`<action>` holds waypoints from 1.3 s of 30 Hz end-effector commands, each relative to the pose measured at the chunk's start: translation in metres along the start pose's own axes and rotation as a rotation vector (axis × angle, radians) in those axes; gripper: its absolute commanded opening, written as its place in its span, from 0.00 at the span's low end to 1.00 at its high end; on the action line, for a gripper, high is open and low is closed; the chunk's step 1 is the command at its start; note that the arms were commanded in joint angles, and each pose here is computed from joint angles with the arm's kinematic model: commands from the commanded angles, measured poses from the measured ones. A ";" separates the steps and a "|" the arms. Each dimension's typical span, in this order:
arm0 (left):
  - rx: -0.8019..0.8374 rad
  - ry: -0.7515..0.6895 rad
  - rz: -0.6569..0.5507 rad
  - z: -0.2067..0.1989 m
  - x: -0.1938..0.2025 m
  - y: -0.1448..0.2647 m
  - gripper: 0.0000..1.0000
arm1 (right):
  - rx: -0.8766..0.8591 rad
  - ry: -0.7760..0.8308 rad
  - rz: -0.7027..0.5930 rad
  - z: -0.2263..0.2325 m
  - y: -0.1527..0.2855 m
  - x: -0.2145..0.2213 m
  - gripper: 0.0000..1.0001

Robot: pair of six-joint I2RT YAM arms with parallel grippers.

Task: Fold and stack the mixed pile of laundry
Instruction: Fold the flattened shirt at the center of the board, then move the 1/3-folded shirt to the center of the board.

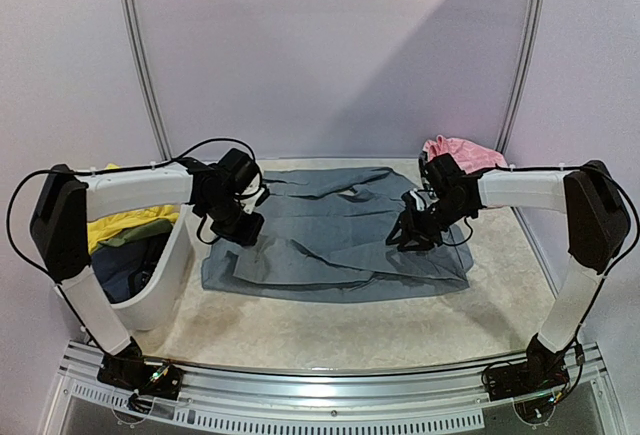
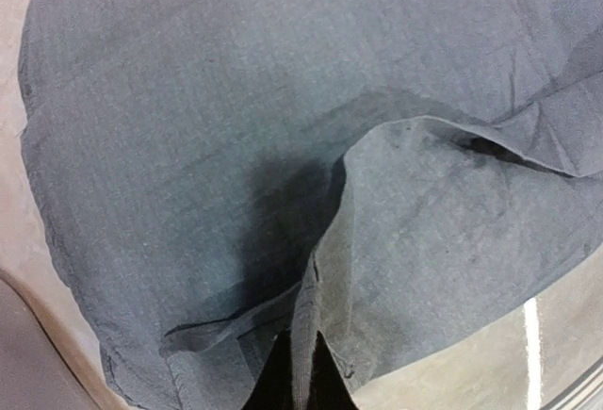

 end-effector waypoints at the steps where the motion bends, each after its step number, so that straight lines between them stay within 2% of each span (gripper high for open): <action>1: -0.139 0.027 0.004 0.019 0.007 -0.015 0.05 | -0.028 0.002 0.008 0.003 -0.005 0.008 0.39; 6: -0.229 0.114 -0.034 0.028 0.001 -0.003 0.30 | 0.015 -0.018 0.034 -0.005 -0.011 0.014 0.37; 9: -0.282 0.171 -0.117 0.032 -0.006 0.022 0.58 | 0.059 -0.033 0.049 -0.012 -0.012 0.016 0.36; 10: -0.297 0.192 -0.149 0.035 -0.008 0.031 0.76 | 0.061 -0.035 0.053 -0.012 -0.013 0.016 0.36; 12: -0.284 0.218 -0.194 0.038 -0.008 0.042 0.94 | 0.061 -0.031 0.053 -0.010 -0.012 0.015 0.36; 13: -0.278 0.240 -0.215 0.040 -0.007 0.045 0.99 | 0.060 -0.028 0.049 -0.009 -0.010 0.013 0.36; 15: -0.249 0.330 -0.191 0.047 -0.001 0.040 1.00 | 0.056 -0.013 0.042 -0.006 -0.008 0.009 0.36; 17: -0.162 0.343 -0.116 0.043 0.000 0.035 1.00 | 0.048 -0.001 0.033 -0.002 -0.006 0.005 0.36; 22: -0.027 0.227 -0.156 0.003 -0.001 0.046 0.99 | 0.030 0.006 0.026 -0.001 -0.009 0.003 0.36; 27: 0.147 0.150 -0.067 -0.036 0.005 0.026 0.87 | 0.050 -0.008 0.032 -0.008 -0.018 -0.001 0.35; 33: 0.136 0.113 0.044 -0.052 0.016 -0.017 0.79 | 0.087 -0.052 0.062 -0.024 -0.037 0.001 0.32; 39: 0.088 0.099 0.081 -0.054 0.021 -0.041 0.78 | 0.136 -0.100 0.132 -0.046 -0.055 0.019 0.32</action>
Point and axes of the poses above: each gripper's point midway between its finger pads, its own y axis back along the fingers, its own z axis along the line the jaws close on, x = y × z, the point moved 5 cm from there along y, back along the fingers, and after that the axes turned 13 degrees about y, right-handed, at the moved point
